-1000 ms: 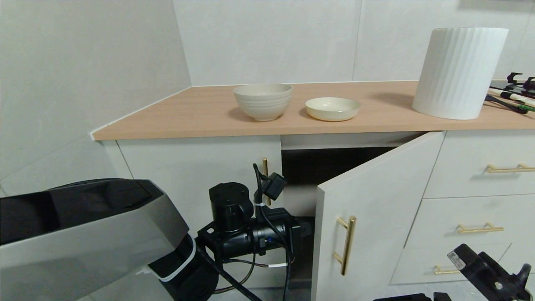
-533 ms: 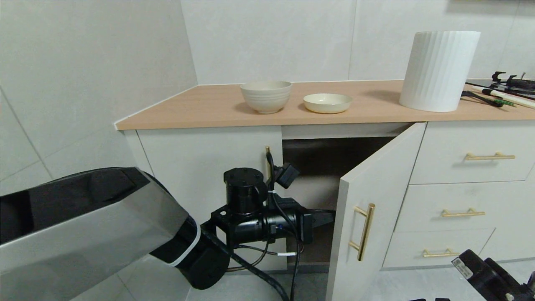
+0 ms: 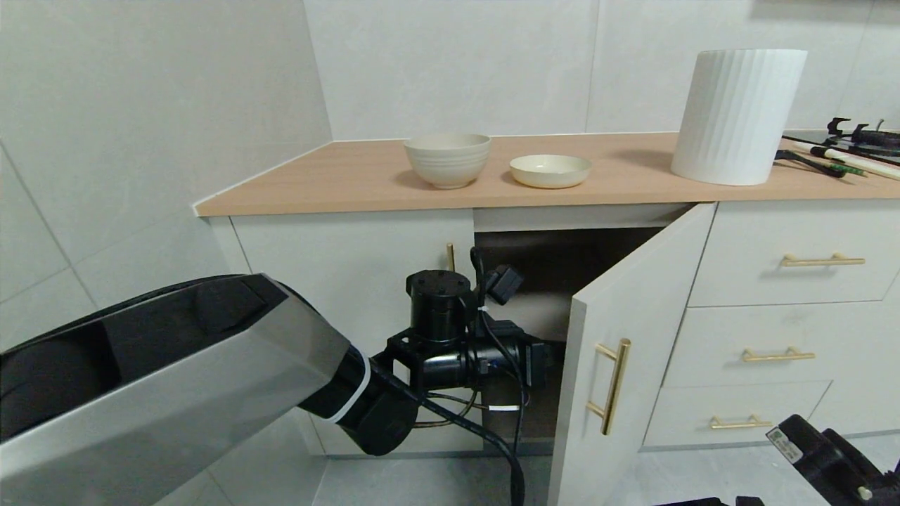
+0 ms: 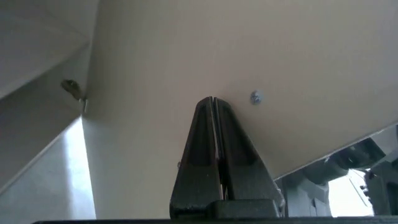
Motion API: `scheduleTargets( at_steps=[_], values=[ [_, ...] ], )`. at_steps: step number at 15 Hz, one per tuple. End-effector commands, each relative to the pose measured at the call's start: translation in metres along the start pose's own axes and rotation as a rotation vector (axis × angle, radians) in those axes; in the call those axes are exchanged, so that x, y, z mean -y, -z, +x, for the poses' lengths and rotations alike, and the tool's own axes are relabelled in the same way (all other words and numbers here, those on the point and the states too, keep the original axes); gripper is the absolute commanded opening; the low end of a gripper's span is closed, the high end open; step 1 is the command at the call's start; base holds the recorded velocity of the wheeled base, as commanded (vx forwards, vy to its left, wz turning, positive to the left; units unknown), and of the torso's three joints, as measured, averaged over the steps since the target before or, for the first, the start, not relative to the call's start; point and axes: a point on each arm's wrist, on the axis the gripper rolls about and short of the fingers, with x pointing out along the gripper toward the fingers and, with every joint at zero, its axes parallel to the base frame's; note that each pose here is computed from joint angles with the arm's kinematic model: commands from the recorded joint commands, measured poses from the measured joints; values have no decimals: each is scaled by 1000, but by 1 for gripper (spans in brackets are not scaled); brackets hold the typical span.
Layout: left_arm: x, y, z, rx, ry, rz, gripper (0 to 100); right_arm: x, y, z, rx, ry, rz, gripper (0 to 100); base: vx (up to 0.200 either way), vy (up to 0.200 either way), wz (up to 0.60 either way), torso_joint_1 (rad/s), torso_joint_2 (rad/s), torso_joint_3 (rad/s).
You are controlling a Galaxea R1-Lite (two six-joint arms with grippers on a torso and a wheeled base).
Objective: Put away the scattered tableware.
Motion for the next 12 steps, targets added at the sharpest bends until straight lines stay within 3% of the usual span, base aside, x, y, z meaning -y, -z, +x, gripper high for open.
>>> scheduleTargets(
  at_steps=[1, 8, 9, 12],
  values=[
    [2, -1, 5, -5, 12, 2, 0, -1, 0, 0, 2, -3, -2, 100, 0, 0, 0, 0, 0, 0],
    [-10, 2, 22, -11, -17, -15, 0, -1, -1, -1, 5, -4, -3, 100, 0, 0, 0, 0, 0, 0],
    [-8, 3, 23, -9, -20, -19, 0, -1, -1, -1, 5, -4, -3, 100, 0, 0, 0, 0, 0, 0],
    [21, -3, 28, -5, 35, 11, 0, -4, -2, -2, 16, -22, -15, 100, 0, 0, 0, 0, 0, 0]
  ],
)
